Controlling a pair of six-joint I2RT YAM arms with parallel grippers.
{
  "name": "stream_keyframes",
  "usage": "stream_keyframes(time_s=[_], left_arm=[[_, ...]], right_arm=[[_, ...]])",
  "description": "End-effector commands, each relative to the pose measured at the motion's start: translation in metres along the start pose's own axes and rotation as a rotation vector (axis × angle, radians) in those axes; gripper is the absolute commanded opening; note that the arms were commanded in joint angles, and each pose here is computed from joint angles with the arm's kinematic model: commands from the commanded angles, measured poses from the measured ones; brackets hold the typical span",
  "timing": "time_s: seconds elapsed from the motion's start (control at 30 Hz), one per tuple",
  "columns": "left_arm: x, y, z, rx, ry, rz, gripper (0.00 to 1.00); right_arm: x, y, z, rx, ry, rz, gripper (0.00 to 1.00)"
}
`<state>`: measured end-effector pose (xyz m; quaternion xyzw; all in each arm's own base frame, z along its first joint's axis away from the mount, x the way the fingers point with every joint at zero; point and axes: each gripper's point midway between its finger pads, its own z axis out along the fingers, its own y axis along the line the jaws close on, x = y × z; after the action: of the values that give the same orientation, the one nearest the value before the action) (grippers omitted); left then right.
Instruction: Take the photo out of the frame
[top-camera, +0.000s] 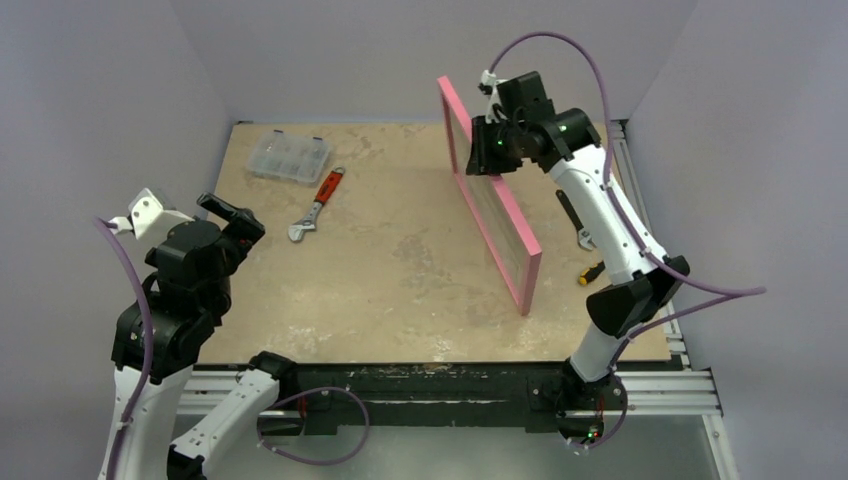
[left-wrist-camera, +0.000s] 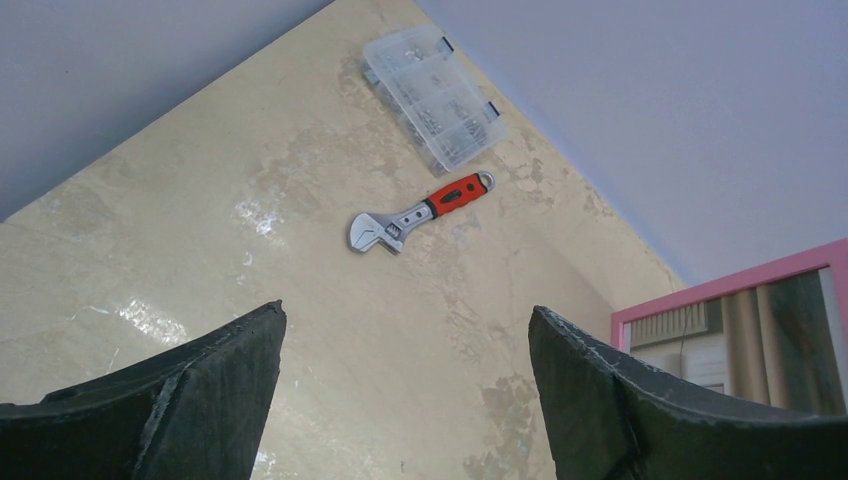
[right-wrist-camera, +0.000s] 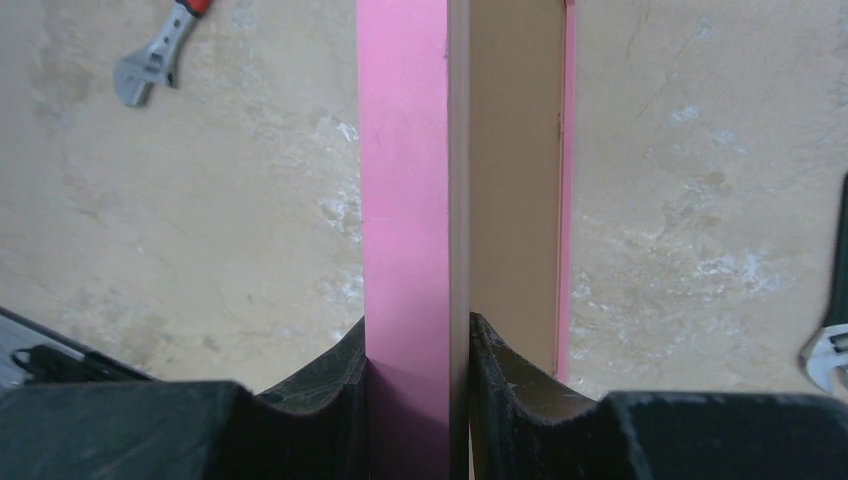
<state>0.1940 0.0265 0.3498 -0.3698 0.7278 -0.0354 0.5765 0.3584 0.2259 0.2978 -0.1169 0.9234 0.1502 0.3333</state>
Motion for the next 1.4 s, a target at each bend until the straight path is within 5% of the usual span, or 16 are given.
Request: stream_keyframes(time_s=[0.0,0.13,0.4,0.73,1.37], left_arm=[[-0.002,-0.001,0.003,0.004,-0.019,0.01,0.88],[0.006,-0.005,0.007,0.014,0.004,0.014,0.89],[0.01,-0.011,0.01,0.031,0.023,0.01,0.89],[0.014,-0.012,0.009,0.041,0.038,0.007,0.89],[0.015,-0.004,0.004,0.04,0.038,0.018,0.89]], right_arm=[[-0.028,0.024,0.006,-0.375,-0.05,0.246,0.0],[-0.028,-0.006,0.01,-0.501,-0.069,0.396,0.0],[0.001,-0.059,0.034,-0.479,-0.08,0.547,0.0],[0.058,-0.041,0.078,-0.559,-0.134,0.682,0.0],[0.125,0.069,0.152,-0.716,0.017,0.601,0.0]])
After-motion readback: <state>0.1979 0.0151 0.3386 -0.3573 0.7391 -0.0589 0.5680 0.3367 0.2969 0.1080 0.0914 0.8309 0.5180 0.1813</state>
